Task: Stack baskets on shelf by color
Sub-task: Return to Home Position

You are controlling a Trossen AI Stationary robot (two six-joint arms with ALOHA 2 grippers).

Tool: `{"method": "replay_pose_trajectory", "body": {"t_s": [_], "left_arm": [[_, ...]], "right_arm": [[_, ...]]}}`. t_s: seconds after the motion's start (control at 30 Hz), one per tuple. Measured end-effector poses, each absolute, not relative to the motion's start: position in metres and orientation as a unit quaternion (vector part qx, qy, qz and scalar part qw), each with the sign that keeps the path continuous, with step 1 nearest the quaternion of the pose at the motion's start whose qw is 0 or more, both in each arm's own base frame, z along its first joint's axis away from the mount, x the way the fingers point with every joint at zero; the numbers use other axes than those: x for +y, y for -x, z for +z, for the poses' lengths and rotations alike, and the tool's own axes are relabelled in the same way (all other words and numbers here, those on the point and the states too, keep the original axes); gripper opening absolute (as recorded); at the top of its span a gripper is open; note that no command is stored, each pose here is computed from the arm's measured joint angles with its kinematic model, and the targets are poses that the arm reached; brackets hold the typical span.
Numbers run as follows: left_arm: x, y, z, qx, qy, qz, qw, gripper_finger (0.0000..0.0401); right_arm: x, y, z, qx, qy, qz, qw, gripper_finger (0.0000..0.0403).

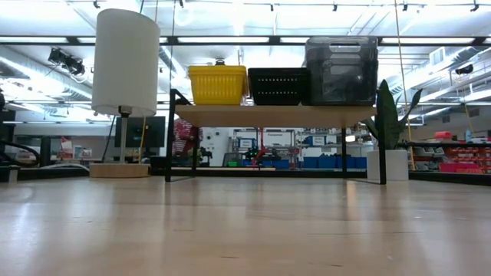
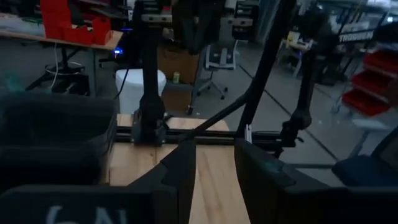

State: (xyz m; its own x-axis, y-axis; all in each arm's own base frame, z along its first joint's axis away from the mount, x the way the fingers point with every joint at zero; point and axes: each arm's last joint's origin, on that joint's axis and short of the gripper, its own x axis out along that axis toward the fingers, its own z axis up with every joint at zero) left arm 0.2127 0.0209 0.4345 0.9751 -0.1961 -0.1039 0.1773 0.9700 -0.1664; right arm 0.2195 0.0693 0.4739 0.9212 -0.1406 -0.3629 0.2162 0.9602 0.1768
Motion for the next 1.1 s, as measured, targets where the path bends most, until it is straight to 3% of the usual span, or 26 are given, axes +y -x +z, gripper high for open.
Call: {"method": "replay_pose_trajectory", "body": {"t_s": [0.33, 0.8, 1.1], "left_arm": [[0.023, -0.177, 0.395, 0.016, 0.139, -0.073, 0.987, 0.0108], [0.018, -0.122, 0.339, -0.024, 0.205, -0.004, 0.979, 0.0006], [0.015, -0.094, 0.309, -0.061, 0.248, 0.026, 0.966, 0.0013]], "right_arm": [[0.060, -0.196, 0.431, 0.103, -0.147, -0.079, 0.981, 0.0003], [0.049, -0.168, 0.370, 0.029, -0.199, -0.080, 0.976, 0.0003], [0.044, -0.154, 0.329, -0.012, -0.257, -0.071, 0.964, 0.0003]]}}
